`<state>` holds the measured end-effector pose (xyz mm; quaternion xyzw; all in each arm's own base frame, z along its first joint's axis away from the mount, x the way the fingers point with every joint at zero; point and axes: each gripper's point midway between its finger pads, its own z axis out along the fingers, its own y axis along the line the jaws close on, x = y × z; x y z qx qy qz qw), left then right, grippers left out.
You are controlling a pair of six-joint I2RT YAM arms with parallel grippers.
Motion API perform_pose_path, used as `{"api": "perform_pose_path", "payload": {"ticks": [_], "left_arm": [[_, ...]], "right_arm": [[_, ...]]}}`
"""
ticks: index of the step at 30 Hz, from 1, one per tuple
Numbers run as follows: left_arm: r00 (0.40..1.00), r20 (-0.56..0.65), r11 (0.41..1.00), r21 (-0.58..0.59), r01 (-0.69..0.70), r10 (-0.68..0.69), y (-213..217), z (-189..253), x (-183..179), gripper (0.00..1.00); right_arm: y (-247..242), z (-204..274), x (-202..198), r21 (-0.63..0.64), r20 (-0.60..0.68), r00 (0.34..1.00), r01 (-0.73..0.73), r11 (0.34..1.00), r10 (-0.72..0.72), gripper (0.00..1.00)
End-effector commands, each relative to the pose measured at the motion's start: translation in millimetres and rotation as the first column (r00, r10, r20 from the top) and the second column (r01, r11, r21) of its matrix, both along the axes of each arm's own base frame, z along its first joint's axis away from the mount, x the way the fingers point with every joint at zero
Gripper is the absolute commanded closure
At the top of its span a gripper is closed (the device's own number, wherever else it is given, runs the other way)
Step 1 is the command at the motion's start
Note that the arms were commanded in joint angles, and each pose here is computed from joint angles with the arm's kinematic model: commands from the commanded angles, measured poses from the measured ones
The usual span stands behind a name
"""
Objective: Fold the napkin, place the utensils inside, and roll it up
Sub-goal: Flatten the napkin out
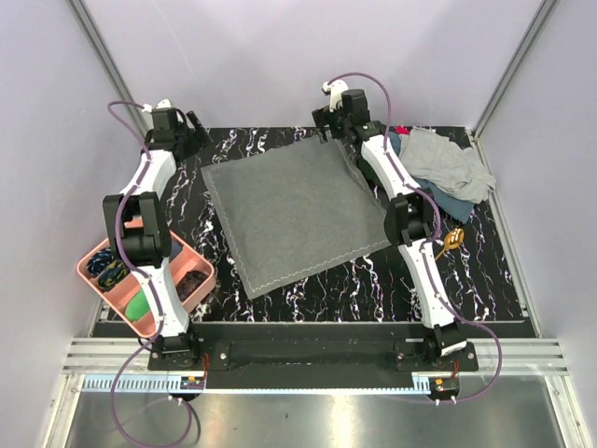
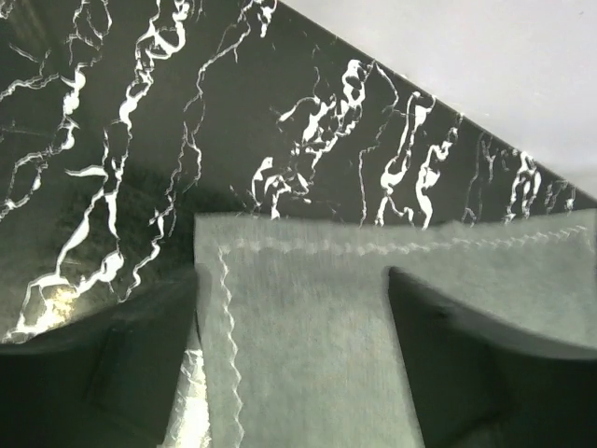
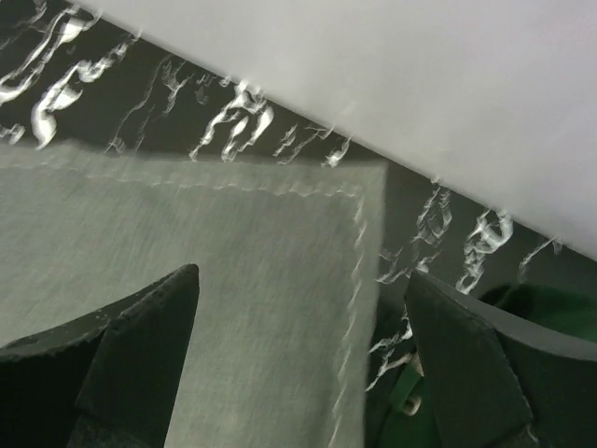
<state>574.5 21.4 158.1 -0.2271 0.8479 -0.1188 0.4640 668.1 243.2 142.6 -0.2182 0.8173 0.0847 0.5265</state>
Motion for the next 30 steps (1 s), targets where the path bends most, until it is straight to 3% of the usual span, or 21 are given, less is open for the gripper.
{"api": "perform_pose_path", "payload": {"ticks": [1,2,4,5,6,8,9,13,17,23,30], "left_arm": [[0.969,0.246,0.999,0.026,0.021,-0.027,-8.3,121.7,1.7,0.01],[0.968,0.249,0.999,0.022,0.024,-0.029,-10.8,127.3,-2.6,0.01],[0.965,0.26,0.999,0.02,0.037,-0.041,-18.4,145.5,-17.2,0.01],[0.966,0.254,0.999,0.02,0.044,-0.047,-21.0,146.3,-23.6,0.01],[0.965,0.258,0.998,0.024,0.051,-0.055,-24.6,151.9,-29.7,0.01],[0.964,0.261,0.998,0.025,0.049,-0.054,-26.0,164.8,-50.0,0.01],[0.956,0.286,0.998,0.028,0.053,-0.059,-28.0,181.2,-62.5,0.01],[0.963,0.246,0.993,0.062,0.096,-0.108,-33.0,190.3,-102.7,0.01],[0.969,0.167,0.98,0.115,0.165,-0.182,-37.9,175.3,-143.6,0.01],[0.975,0.087,0.966,0.178,0.185,-0.203,-33.9,140.4,-194.2,0.01],[0.975,0.129,0.969,0.195,0.154,-0.181,-30.5,128.6,-219.8,0.01]], "right_arm": [[7.2,110.3,-34.8,0.118,0.088,0.994,-0.075,0.99,0.064,0.0],[3.6,145.2,-51.8,0.152,0.11,0.992,-0.075,0.986,0.058,0.0],[0.8,122.4,-76.1,0.17,0.005,0.998,-0.065,0.983,0.065,0.0],[-3.6,153.6,-95.4,0.221,0.017,0.999,-0.047,0.974,0.044,0.0],[-9.6,122.9,-110.0,0.208,-0.068,0.997,-0.019,0.978,0.034,0.0],[-19.0,143.5,-137.7,0.288,-0.093,0.995,0.053,0.956,-0.027,0.0],[-27.5,109.6,-152.7,0.269,-0.181,0.982,0.108,0.957,-0.06,0.0],[-61.5,80.1,-196.0,0.255,-0.289,0.941,0.251,0.934,-0.174,0.05],[-117.9,37.8,-236.1,0.208,-0.421,0.851,0.428,0.88,-0.314,0.15],[-169.0,-24.2,-276.3,0.082,-0.55,0.714,0.563,0.823,-0.433,0.3],[-196.2,-62.8,-298.3,-0.008,-0.637,0.587,0.643,0.766,-0.5,0.4]]}}
